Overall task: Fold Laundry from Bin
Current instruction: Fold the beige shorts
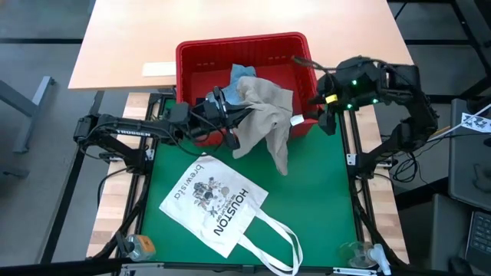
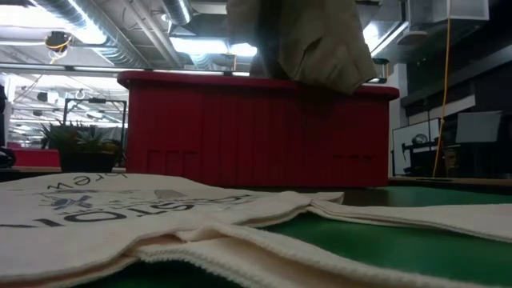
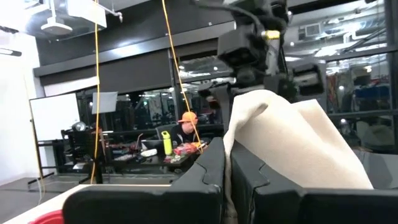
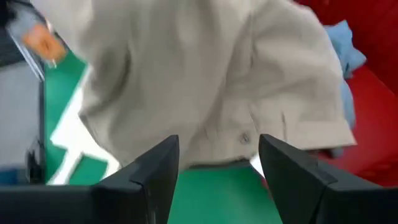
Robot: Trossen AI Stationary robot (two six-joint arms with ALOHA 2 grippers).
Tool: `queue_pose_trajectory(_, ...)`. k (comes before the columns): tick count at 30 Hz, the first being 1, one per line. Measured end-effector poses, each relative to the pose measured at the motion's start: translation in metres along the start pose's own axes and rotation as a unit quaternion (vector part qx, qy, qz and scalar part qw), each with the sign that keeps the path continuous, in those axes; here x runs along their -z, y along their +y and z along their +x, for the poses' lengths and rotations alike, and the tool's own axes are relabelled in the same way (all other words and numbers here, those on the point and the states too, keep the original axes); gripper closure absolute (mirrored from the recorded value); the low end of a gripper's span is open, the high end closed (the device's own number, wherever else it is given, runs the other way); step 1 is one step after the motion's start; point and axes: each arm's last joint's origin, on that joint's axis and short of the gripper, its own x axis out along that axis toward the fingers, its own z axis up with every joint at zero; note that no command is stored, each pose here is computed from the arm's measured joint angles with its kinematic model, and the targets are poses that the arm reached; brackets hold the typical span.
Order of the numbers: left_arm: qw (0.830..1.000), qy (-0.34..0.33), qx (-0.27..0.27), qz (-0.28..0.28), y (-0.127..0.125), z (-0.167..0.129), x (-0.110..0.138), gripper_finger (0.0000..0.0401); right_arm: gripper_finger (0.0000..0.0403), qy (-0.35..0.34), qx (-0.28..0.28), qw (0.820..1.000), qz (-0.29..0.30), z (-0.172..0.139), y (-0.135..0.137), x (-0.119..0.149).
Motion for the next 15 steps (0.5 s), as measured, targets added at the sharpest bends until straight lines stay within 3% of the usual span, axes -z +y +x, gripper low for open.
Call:
queue_pose_trajectory(5,1.000,0.000,0.000,0.000,0.000,0.000,0.000,0.0401,0.0183,0.040,-0.026,0.999,-0.010,0.008,0.026,0.014)
queue_pose_trajectory(15,1.000,0.000,0.000,0.000,0.000,0.000,0.000,0.0401,0.0183,0.108,0.073,0.991,-0.043,0.048,0.086,0.067)
